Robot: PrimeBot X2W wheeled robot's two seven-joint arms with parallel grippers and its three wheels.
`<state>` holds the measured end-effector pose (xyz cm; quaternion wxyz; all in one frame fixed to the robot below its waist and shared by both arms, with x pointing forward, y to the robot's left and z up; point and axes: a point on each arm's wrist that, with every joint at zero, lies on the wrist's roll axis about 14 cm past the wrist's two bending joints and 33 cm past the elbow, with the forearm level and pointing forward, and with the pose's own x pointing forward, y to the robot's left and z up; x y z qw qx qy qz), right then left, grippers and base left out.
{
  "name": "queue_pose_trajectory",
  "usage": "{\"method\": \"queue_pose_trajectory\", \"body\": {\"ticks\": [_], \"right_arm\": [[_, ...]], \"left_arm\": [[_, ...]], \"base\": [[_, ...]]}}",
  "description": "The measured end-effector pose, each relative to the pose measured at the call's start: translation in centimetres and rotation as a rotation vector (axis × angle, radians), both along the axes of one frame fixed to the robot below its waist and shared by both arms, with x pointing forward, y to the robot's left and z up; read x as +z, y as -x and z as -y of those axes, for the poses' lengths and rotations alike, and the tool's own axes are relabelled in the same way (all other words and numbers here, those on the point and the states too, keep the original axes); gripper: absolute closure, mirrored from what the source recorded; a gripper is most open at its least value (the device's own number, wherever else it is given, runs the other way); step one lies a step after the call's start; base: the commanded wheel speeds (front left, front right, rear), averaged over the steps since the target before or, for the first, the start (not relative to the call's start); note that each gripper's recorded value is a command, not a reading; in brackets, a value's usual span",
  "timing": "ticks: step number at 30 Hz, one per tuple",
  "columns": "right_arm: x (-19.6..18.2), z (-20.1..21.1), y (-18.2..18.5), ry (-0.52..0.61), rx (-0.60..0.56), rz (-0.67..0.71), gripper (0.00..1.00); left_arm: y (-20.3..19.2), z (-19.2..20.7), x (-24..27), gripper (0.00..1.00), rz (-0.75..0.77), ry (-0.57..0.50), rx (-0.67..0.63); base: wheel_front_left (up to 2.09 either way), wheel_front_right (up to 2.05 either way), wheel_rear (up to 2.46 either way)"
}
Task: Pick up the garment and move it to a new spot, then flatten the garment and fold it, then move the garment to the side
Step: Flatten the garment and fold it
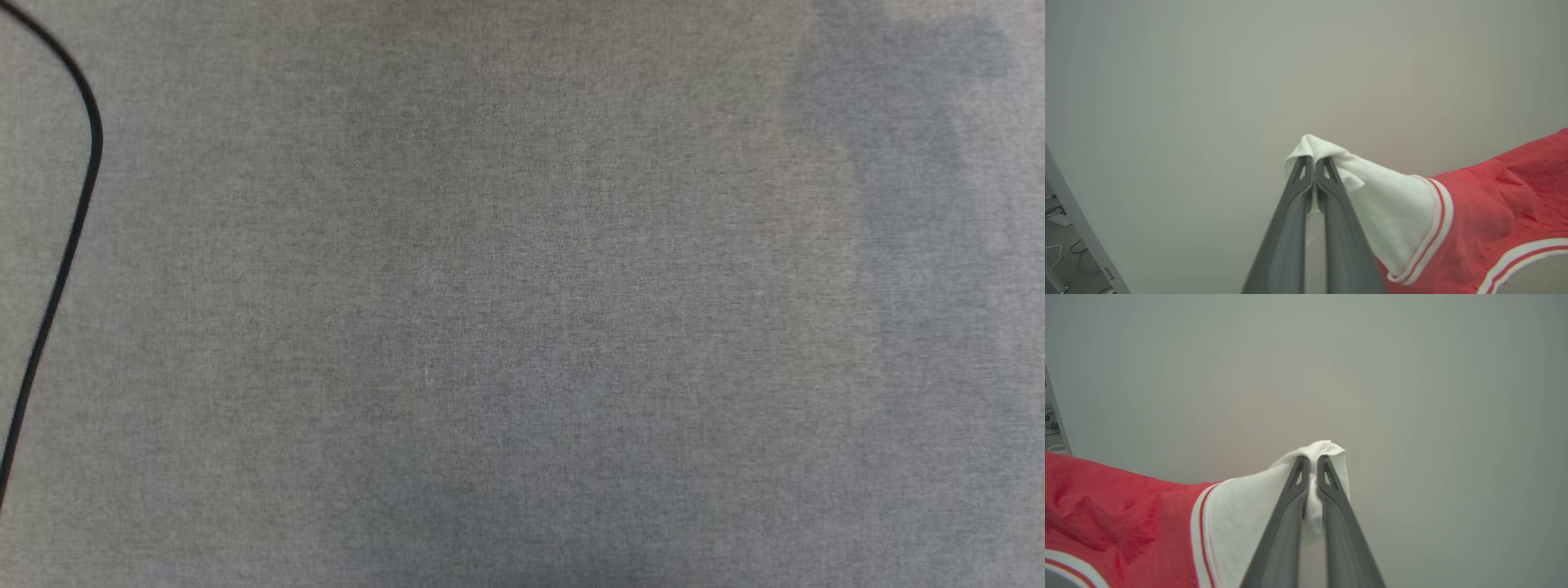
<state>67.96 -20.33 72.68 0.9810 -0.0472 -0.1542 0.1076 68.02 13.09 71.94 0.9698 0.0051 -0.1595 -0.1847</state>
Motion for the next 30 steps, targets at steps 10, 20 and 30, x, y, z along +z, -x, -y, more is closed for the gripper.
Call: {"method": "queue_pose_trajectory", "body": {"ticks": [10, 20, 30], "right_arm": [[-10.7, 0.1, 5.1, 0.008, 0.039, -0.186, 1.00], [-20.4, 0.3, 14.9, -0.025, 0.075, -0.408, 1.00], [-27.2, 2.1, 26.1, -0.099, 0.041, -0.610, 1.00]], "left_arm": [[5.0, -3.7, -9.6, 1.00, -0.177, 0.019, 0.055], [16.3, -6.2, -20.1, 1.00, -0.446, 0.040, 0.124], [27.8, -7.0, -24.9, 1.00, -0.650, 0.055, 0.167]], "base": [[0.00, 0.00, 0.00], [0.00, 0.00, 0.00], [0.00, 0.00, 0.00]]}}
